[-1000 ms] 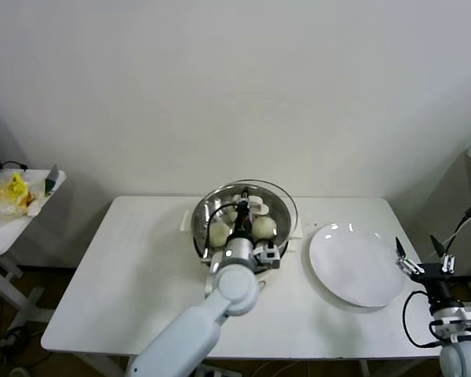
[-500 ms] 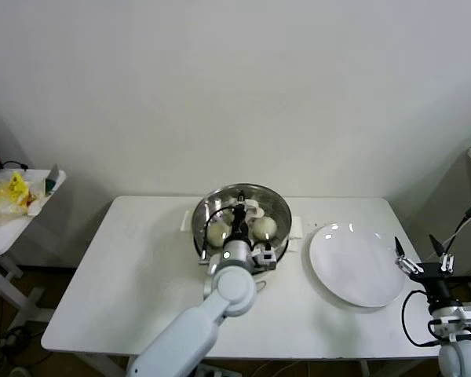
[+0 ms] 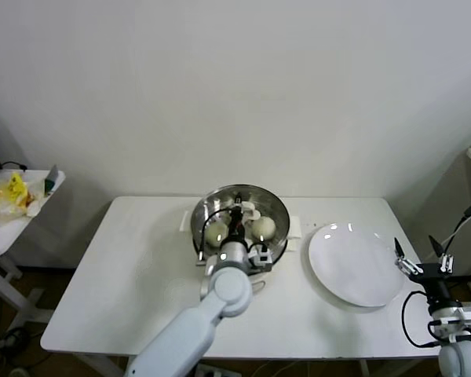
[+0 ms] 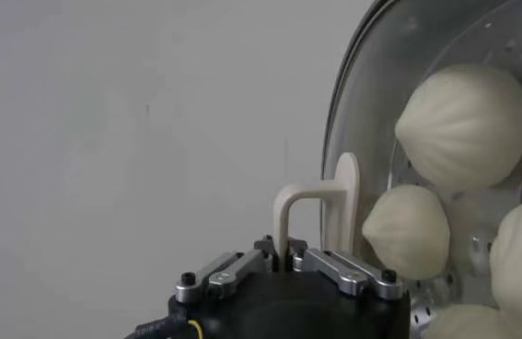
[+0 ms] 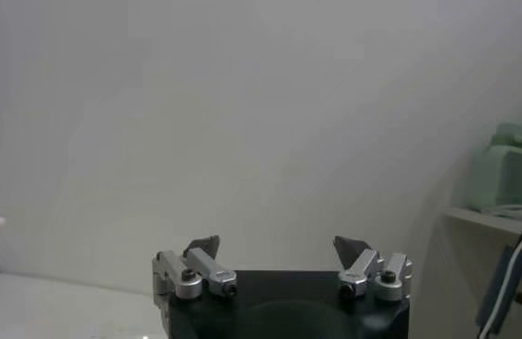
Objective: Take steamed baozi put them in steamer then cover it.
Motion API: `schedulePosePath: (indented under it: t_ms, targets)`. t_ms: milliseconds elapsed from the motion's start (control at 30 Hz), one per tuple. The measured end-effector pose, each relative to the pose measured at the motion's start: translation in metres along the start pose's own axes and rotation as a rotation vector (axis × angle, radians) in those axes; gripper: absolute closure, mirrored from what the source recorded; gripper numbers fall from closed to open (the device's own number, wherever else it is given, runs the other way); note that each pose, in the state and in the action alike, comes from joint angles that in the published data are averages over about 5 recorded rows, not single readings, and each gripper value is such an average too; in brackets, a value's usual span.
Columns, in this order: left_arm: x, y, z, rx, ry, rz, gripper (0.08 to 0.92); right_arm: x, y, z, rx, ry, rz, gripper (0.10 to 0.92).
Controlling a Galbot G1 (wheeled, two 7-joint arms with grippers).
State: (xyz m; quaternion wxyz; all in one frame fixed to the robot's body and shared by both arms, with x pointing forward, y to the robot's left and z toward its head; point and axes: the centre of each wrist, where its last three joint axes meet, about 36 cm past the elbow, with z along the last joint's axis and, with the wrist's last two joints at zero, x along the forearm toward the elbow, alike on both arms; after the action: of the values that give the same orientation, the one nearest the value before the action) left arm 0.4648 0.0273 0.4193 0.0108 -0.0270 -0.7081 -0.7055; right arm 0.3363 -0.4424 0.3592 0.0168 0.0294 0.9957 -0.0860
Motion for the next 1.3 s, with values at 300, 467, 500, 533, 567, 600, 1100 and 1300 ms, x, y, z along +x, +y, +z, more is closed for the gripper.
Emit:
schedulePosePath:
  t_ms: [300, 467, 500, 533, 567, 600, 1100, 1300]
  targets:
    - [0.004, 0.002, 0.001, 0.018, -0.009, 0.013, 0.739, -0.001, -0.002, -0.002, 0.005, 0.005, -0.004, 0.2]
    - [0.011, 0.009, 0.003, 0.036, -0.028, 0.009, 0.601, -0.001, 0.001, -0.004, 0.006, 0.017, -0.005, 0.2]
    - [0.012, 0.011, 0.004, 0.04, -0.031, 0.007, 0.566, -0.002, 0.001, -0.004, 0.006, 0.021, -0.005, 0.2]
    - [0.014, 0.013, 0.005, 0.045, -0.035, 0.005, 0.54, -0.002, 0.002, -0.005, 0.005, 0.025, -0.004, 0.2]
    - [0.016, 0.015, 0.006, 0.049, -0.038, 0.003, 0.514, -0.002, 0.003, -0.005, 0.005, 0.029, -0.002, 0.2]
    - [0.018, 0.017, 0.008, 0.054, -0.04, 0.001, 0.479, -0.002, 0.003, -0.006, 0.005, 0.034, -0.001, 0.2]
    - [0.071, 0.045, 0.054, 0.183, -0.074, 0.029, 0.178, -0.008, 0.005, -0.011, 0.016, 0.128, 0.002, 0.2]
    - [0.094, 0.053, 0.081, 0.281, -0.061, 0.029, 0.177, -0.01, 0.009, -0.015, 0.015, 0.134, -0.016, 0.2]
